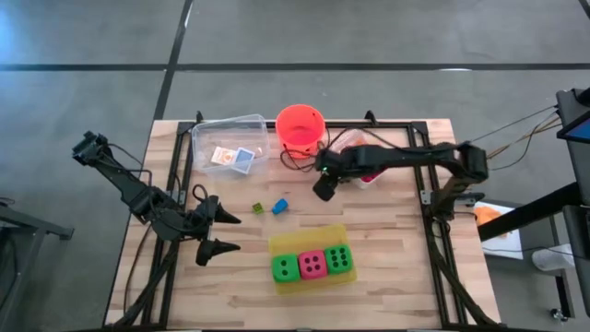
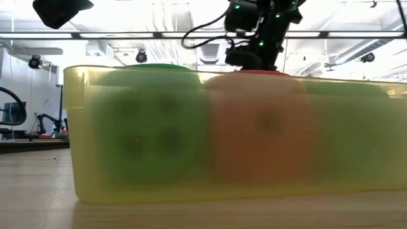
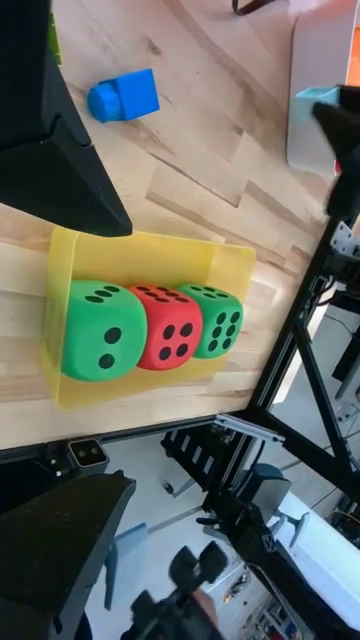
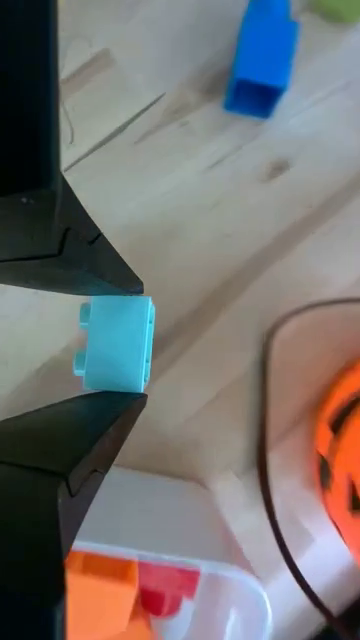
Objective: Pick & Place Toys
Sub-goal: Put the light blue game piece into the white bin, then put the light green game piece into the white bin
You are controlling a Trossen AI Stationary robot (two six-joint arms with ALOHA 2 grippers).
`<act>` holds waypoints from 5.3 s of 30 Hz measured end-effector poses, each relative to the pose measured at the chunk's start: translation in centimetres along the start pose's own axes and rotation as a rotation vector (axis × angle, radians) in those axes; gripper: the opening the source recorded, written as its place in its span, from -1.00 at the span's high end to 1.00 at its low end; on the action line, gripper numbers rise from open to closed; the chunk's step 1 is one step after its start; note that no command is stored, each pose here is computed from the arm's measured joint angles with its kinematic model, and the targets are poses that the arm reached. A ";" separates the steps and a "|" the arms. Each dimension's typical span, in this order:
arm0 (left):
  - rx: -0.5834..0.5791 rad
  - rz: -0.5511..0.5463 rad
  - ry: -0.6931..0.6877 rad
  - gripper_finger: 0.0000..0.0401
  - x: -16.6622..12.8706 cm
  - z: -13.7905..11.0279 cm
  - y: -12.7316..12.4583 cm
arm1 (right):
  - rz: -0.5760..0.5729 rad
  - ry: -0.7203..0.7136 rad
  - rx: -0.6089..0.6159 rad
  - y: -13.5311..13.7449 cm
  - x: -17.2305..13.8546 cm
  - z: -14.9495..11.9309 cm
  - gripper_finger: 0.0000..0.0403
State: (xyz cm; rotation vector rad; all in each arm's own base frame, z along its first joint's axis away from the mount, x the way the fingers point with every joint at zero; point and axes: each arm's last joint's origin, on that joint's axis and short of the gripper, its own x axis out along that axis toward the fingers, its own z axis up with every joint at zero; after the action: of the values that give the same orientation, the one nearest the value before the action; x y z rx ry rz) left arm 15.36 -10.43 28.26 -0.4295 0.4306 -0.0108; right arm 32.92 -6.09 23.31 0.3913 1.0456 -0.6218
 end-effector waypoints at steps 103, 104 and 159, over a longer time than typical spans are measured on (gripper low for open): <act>-0.037 0.162 -0.181 -0.97 0.4 1.5 0.7 | 0.027 0.001 0.103 -10.7 -0.7 0.7 -0.40; -0.039 0.137 -0.163 -0.97 0.5 1.7 0.7 | 0.038 -0.013 0.088 -10.3 -1.3 0.5 -0.40; 0.142 0.607 0.498 -0.97 12.9 -1.8 11.3 | 0.341 -0.273 -0.282 -1.1 -1.7 -7.4 -0.40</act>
State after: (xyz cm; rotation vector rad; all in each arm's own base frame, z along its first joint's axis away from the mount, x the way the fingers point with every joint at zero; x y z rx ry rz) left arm 25.51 -2.12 17.02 -0.1374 1.0314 0.4461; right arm 26.61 -2.17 21.39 0.2218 0.7675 -0.2096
